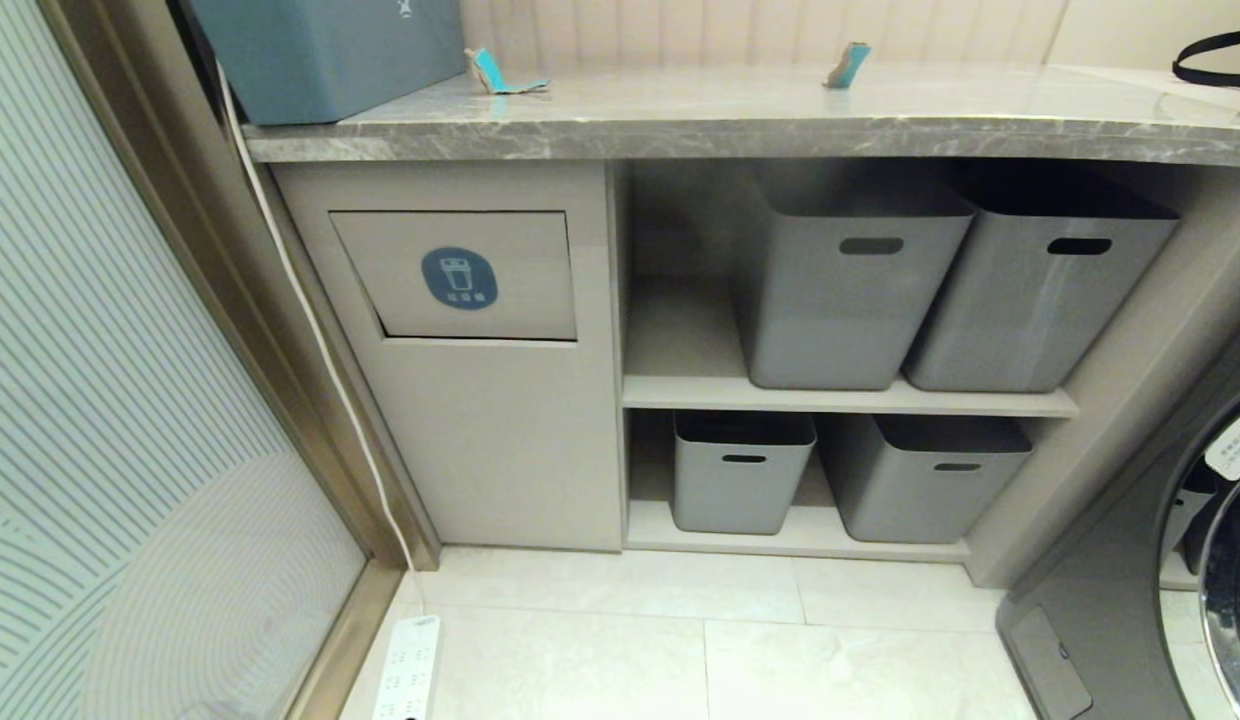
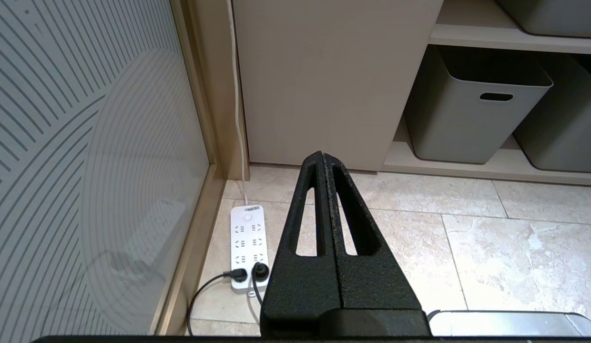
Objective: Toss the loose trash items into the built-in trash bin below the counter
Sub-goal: Pick up the garbage
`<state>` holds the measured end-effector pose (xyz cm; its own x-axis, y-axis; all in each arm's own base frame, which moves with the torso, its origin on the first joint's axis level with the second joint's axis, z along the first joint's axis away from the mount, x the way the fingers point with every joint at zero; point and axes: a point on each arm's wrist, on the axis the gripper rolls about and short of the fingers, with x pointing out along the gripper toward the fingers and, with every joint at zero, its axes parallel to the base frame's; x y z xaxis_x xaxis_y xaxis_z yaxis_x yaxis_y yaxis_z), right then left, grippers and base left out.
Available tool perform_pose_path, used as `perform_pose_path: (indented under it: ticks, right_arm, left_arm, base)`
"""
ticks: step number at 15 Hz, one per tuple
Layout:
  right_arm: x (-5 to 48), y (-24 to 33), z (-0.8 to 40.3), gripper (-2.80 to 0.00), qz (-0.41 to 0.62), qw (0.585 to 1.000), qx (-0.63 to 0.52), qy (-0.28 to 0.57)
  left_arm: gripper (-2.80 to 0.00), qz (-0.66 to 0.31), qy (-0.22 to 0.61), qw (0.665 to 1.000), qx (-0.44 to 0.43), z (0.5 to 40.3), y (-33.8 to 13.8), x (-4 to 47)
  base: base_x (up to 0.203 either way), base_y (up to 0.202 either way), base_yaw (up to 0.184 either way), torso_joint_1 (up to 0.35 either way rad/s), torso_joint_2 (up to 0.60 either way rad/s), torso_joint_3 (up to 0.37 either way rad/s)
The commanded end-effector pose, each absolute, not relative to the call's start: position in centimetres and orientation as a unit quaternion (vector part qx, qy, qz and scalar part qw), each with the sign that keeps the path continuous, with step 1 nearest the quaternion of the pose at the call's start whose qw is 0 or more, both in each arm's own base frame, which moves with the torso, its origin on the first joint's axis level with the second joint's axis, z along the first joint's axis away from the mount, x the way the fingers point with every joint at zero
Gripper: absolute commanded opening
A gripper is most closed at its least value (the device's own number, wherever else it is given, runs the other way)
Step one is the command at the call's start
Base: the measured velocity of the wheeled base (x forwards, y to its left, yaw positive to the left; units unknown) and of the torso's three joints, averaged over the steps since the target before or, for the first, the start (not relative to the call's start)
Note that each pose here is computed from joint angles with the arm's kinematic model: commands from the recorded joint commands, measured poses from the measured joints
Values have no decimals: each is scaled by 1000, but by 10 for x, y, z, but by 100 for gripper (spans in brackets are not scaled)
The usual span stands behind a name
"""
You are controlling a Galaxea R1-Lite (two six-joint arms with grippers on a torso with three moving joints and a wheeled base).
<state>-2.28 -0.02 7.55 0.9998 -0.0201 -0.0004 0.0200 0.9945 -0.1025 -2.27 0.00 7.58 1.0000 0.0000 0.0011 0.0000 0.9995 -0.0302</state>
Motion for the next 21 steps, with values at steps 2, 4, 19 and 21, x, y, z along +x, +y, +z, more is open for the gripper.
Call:
perform_pose_path:
  ticks: [2, 4, 19, 21]
  right_arm:
    - [-23, 0, 75, -280, -10, 999, -51, 2]
    - [-23, 0, 75, -280, -10, 999, -51, 2]
    - [-23, 0, 75, -280, -11, 999, -51, 2]
    - [-23, 0, 75, -280, -11, 999, -51, 1]
  left_arm:
    - [-280, 0, 1, 1000, -15, 75, 0, -22]
    - [-280, 0, 1, 1000, -15, 75, 0, -22]
    - [-280, 0, 1, 1000, -13, 75, 0, -22]
    - [-280, -1, 0, 1000, -13, 76, 0, -22]
  base:
    - [0, 0, 0, 0, 0, 0]
    - [0, 0, 0, 0, 0, 0]
    - [85, 0, 0, 0, 1, 1]
    - [195, 0, 0, 1, 0, 2]
